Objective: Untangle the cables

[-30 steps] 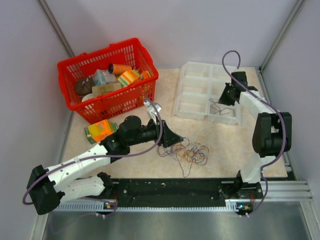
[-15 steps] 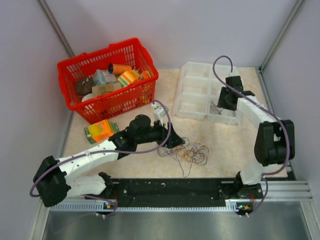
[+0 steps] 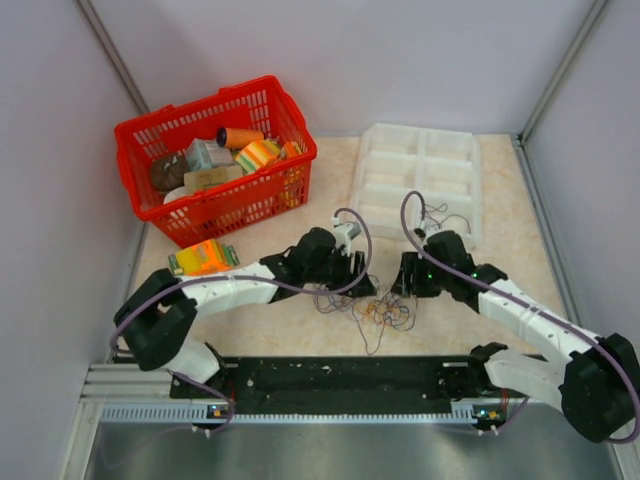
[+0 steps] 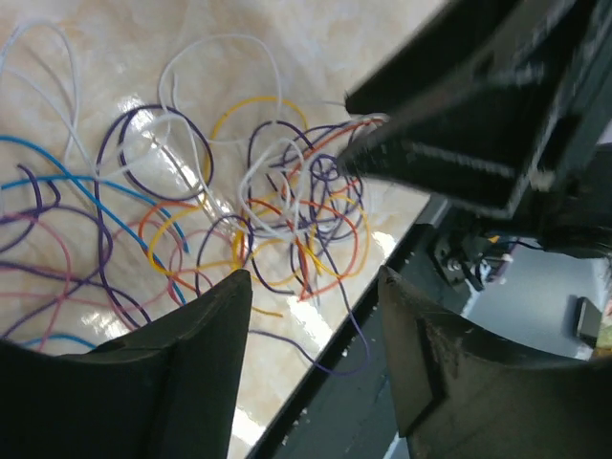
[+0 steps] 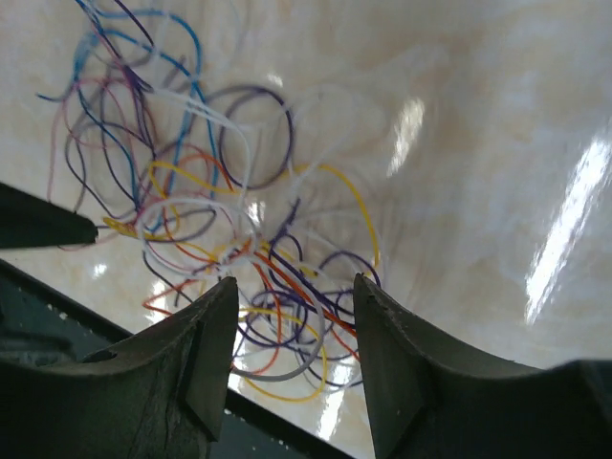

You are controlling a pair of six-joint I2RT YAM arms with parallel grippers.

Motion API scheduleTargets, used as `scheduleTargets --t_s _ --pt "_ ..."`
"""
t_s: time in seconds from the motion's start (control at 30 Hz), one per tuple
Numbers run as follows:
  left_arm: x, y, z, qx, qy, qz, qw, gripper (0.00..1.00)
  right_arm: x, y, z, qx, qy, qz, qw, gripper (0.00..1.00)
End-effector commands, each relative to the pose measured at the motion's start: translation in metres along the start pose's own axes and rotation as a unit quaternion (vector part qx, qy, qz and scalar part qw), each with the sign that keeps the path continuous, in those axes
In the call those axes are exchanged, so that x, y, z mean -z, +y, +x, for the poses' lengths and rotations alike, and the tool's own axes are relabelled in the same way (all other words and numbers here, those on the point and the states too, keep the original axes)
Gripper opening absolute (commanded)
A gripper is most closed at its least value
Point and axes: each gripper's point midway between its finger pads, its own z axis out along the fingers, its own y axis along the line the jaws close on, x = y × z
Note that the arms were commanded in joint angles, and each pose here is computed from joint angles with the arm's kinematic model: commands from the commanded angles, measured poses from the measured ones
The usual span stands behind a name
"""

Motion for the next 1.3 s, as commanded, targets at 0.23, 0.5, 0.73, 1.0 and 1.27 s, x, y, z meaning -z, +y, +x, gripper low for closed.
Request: scheduleTargets --t_s 0.23,0.5,0.73,1.0,1.27 --pt "-0.045 0.011 -0.010 0.002 0.015 0.000 1.000 0.47 0.017 0.018 0.018 -0.068 -0.030 -0.061 0.995 0.47" --pt "-0.047 0.007 -0.019 -0.013 0.014 -0.003 1.000 0.02 0.012 0.015 0.037 -0.087 -0.012 -0.069 0.994 0.47" --pt "0.017 -0.071 -0.060 -0.075 -0.053 0.101 0.991 0.00 -0.002 0.000 0.042 -0.079 -0.019 -0.043 0.996 0.53" --pt "0.134 -0.185 -0.092 -0.168 -0.128 0.269 0.940 0.00 -0.031 -0.018 0.030 -0.130 -0.042 0.007 0.991 0.48" --pt "0.262 -0.212 -0.154 -0.238 -0.351 0.177 0.888 0.00 -0.039 -0.032 0.027 -0.130 -0.052 0.042 0.989 0.46"
